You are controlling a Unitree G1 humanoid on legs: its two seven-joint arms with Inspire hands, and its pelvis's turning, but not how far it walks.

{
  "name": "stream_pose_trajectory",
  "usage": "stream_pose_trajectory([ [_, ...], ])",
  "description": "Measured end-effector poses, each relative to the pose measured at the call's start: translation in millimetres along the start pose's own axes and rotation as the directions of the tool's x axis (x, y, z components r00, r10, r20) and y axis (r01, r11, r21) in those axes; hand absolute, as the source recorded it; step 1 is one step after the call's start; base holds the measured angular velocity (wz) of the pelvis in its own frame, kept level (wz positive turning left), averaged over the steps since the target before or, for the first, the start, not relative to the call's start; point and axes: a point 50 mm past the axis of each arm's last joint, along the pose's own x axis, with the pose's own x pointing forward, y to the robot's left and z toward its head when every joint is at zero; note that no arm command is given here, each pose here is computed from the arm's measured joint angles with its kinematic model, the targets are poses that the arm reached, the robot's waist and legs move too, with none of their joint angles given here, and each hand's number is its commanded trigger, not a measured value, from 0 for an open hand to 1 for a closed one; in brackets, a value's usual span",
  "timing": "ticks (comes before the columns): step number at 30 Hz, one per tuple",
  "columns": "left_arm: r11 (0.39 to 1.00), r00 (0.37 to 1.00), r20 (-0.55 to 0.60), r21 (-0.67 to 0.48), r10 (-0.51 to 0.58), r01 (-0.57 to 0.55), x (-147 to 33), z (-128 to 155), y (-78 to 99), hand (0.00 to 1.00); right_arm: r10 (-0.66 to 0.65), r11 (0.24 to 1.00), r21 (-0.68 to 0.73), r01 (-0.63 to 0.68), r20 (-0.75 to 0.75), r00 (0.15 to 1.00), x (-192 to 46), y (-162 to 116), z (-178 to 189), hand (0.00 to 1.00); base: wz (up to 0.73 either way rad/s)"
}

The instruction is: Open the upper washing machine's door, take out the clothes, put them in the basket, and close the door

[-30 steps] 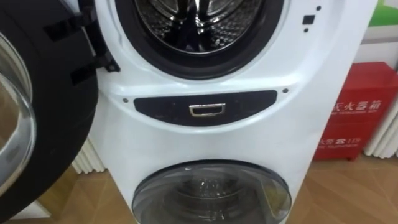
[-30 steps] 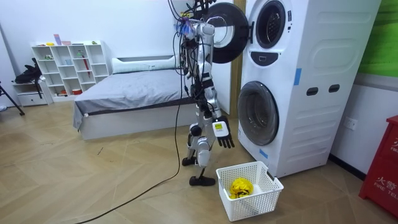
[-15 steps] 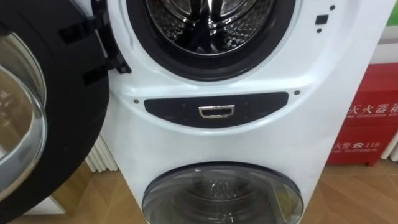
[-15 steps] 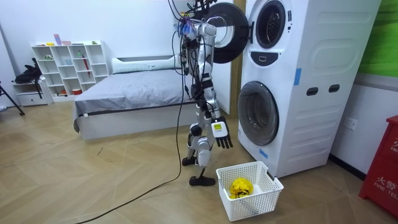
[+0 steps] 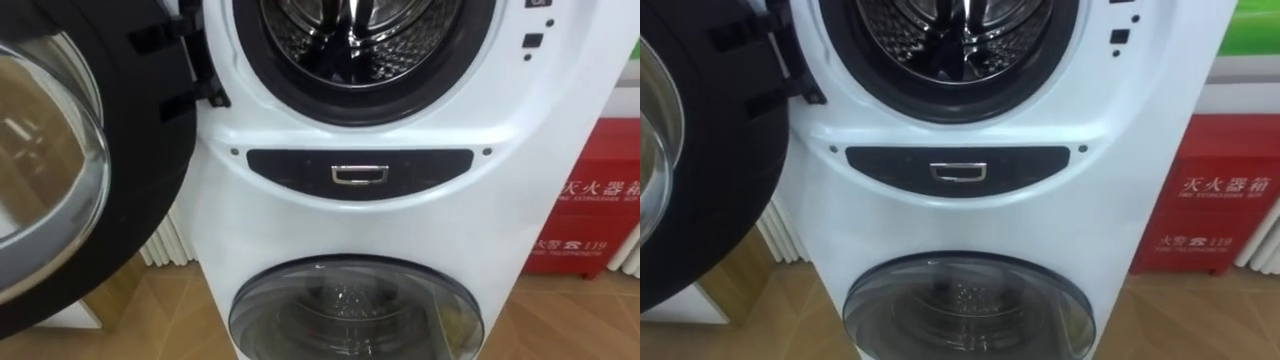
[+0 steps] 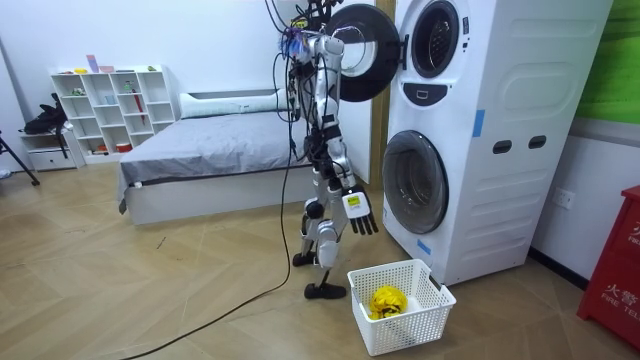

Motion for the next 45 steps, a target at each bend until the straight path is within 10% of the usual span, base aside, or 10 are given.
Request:
stream_pose_trajectory([
  [17,0.97,0.987,-0.055,-0.197,-0.154,0.141,-51.3,11,-14.3,0.0,0.191,0.981,-0.015,-0.192,-0.044,0.981,5,29,-3,0.0,0.15],
  [35,0.796,0.848,-0.164,-0.469,-0.503,0.382,-97.4,8,-32.4,0.0,0.266,0.957,-0.099,-0.271,-0.057,0.962,15,64,20,0.0,0.13],
  [45,0.642,0.704,-0.179,-0.604,-0.687,0.472,-153.4,-4,-53.4,0.0,0.268,0.95,-0.154,-0.272,-0.046,0.962,18,77,33,0.0,0.12],
])
